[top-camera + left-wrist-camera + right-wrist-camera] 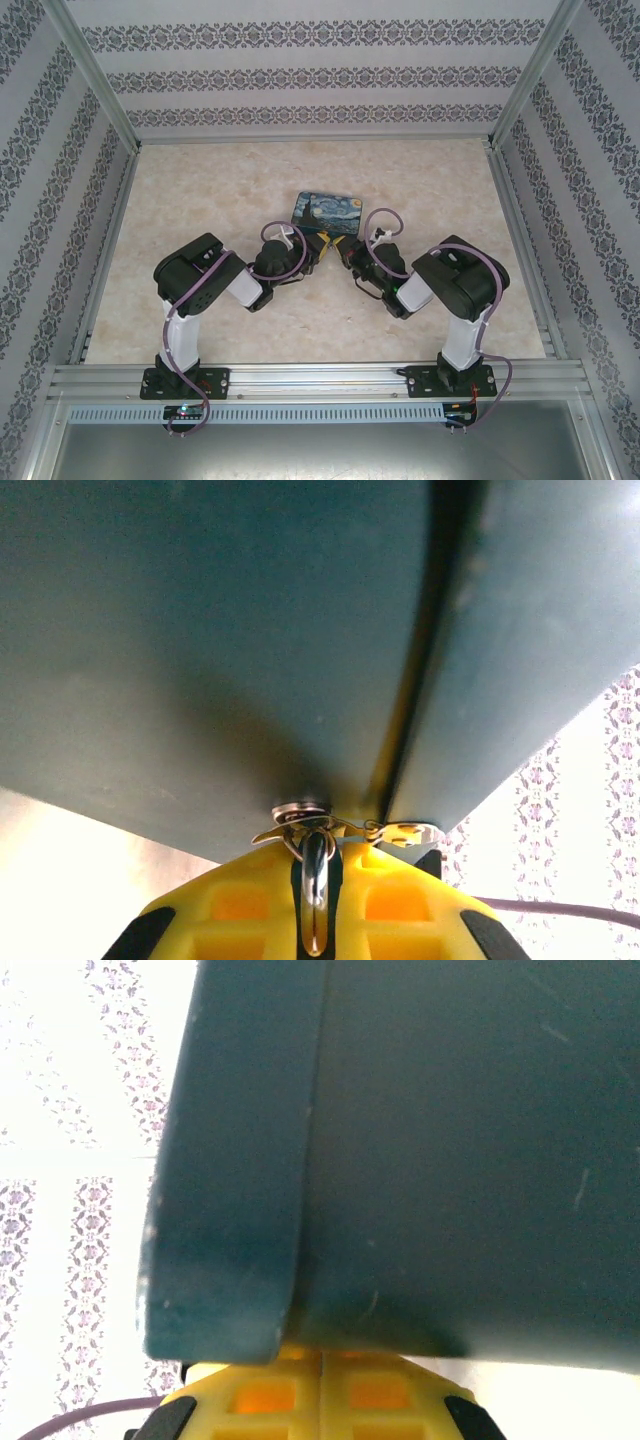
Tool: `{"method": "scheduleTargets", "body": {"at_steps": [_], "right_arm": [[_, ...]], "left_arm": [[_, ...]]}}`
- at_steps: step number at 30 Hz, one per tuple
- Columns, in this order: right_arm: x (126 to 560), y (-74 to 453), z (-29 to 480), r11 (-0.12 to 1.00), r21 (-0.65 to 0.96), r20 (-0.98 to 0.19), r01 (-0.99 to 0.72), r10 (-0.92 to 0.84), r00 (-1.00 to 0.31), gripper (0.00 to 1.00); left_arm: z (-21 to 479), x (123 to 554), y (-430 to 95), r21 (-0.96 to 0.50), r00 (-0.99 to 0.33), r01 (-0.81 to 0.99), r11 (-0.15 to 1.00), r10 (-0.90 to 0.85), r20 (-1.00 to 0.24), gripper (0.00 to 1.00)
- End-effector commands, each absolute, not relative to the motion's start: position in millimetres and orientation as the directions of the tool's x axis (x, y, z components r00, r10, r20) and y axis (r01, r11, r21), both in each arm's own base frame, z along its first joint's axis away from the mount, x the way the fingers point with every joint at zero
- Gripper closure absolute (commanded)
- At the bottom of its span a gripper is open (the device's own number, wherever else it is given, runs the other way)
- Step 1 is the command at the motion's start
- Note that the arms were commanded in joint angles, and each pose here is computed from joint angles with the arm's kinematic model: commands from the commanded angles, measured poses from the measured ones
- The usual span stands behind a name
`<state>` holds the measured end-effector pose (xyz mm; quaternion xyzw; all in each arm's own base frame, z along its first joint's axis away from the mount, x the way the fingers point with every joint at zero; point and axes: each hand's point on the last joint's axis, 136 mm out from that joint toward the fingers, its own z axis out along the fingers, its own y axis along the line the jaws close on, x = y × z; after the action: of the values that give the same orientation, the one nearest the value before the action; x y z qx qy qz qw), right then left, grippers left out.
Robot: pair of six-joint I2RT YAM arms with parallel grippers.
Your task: Unlock the padlock with the key
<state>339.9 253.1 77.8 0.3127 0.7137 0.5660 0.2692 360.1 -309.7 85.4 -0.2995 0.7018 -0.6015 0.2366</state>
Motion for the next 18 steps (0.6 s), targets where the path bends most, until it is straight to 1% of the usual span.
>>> {"method": "scheduleTargets", "body": {"at_steps": [1, 5, 6, 10, 11, 18], "right_arm": [[335.4, 292.6, 116.0, 0.073, 0.996, -0.018, 0.042, 0.67, -0.742, 1.0], [337.7, 285.3, 114.9, 0.072, 0.996, -0.011, 0.051, 0.682, -0.732, 1.0], [338.3, 283.5, 114.7, 0.072, 0.996, -0.011, 0.052, 0.684, -0.73, 0.96], [338.8, 274.3, 110.5, 0.085, 0.994, -0.014, 0.062, 0.69, -0.724, 0.7], [338.0, 271.7, 108.9, 0.092, 0.994, -0.017, 0.064, 0.688, -0.725, 0.65], [321.2, 253.2, 91.2, 0.157, 0.982, -0.026, 0.101, 0.651, -0.759, 0.47]], "left_arm": [[123.3, 316.5, -360.2, -1.0, -0.865, -0.023, 0.007, -0.501, 0.017, 1.0], [96.9, 324.2, -340.1, -0.994, -0.796, -0.102, 0.032, -0.601, 0.063, 1.0], [90.7, 326.2, -335.0, -0.992, -0.778, -0.118, 0.038, -0.625, 0.068, 1.0], [70.2, 334.7, -321.1, -0.986, -0.724, -0.149, 0.07, -0.687, 0.061, 1.0], [66.3, 336.4, -319.4, -0.985, -0.717, -0.156, 0.074, -0.694, 0.062, 1.0], [54.6, 343.3, -314.2, -0.982, -0.698, -0.162, 0.098, -0.715, 0.044, 1.0]]}}
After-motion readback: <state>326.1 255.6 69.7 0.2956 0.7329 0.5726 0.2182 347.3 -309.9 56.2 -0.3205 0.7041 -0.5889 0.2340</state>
